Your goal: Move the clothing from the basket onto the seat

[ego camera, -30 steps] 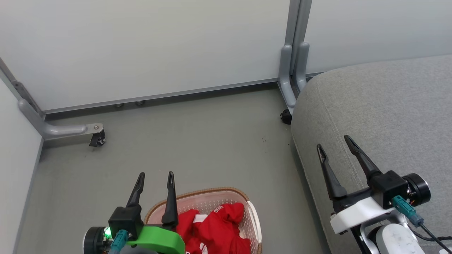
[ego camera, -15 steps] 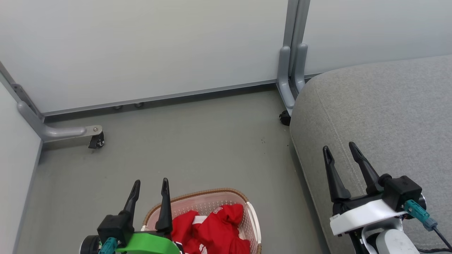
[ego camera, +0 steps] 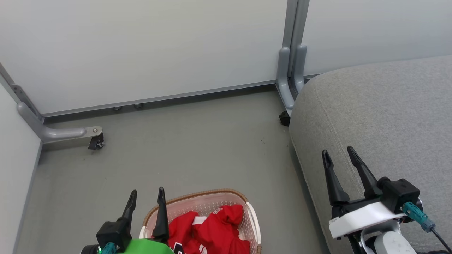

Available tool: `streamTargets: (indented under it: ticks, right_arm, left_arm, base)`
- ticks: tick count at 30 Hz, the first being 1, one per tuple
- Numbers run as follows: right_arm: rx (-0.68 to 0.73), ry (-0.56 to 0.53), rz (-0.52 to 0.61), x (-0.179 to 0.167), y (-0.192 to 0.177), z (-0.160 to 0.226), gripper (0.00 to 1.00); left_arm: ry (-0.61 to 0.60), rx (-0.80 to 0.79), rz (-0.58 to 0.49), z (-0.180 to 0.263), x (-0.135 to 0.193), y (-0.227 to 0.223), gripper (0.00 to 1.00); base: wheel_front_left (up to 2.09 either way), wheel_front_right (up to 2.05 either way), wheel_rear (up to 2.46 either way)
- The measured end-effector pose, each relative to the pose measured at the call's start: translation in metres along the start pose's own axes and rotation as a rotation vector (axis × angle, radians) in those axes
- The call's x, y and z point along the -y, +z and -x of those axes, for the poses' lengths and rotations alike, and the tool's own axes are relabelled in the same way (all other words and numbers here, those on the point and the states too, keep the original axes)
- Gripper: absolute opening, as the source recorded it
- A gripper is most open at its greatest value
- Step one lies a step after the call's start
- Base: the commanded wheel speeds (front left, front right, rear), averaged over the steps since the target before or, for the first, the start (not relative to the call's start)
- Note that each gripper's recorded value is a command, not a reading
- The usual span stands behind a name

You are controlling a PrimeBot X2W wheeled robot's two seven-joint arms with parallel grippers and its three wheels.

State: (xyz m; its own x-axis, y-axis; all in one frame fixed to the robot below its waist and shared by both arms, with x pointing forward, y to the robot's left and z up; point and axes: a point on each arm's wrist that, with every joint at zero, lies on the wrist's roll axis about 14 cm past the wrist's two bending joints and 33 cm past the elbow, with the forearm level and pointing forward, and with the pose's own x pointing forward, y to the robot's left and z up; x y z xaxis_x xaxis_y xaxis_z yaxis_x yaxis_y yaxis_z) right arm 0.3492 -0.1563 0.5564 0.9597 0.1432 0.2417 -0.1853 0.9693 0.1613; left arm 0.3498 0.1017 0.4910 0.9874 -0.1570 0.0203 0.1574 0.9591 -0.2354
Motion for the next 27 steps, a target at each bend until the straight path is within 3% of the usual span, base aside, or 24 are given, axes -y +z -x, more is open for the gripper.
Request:
streamTargets:
  ticks: [9,16,22,27]
  right_arm:
    - [-0.008,0.000,-0.002,0.000,-0.003,0.000,1.00]
    - [-0.029,-0.013,-0.003,0.004,-0.009,0.001,1.00]
    - [-0.063,-0.031,0.000,0.012,-0.020,-0.001,1.00]
    - [-0.060,-0.047,0.004,0.024,-0.022,-0.018,1.00]
  left_arm:
    - [0.002,-0.029,-0.009,0.001,-0.001,-0.009,1.00]
    - [-0.014,-0.208,-0.055,0.012,-0.001,-0.064,1.00]
    - [-0.044,-0.423,-0.188,0.022,-0.004,-0.125,1.00]
    - [-0.077,-0.520,-0.266,0.004,-0.009,-0.152,1.00]
  base:
    - [0.00,0.00,0.00]
    - [0.00,0.00,0.00]
    - [0.00,0.00,0.00]
    - [0.00,0.00,0.00]
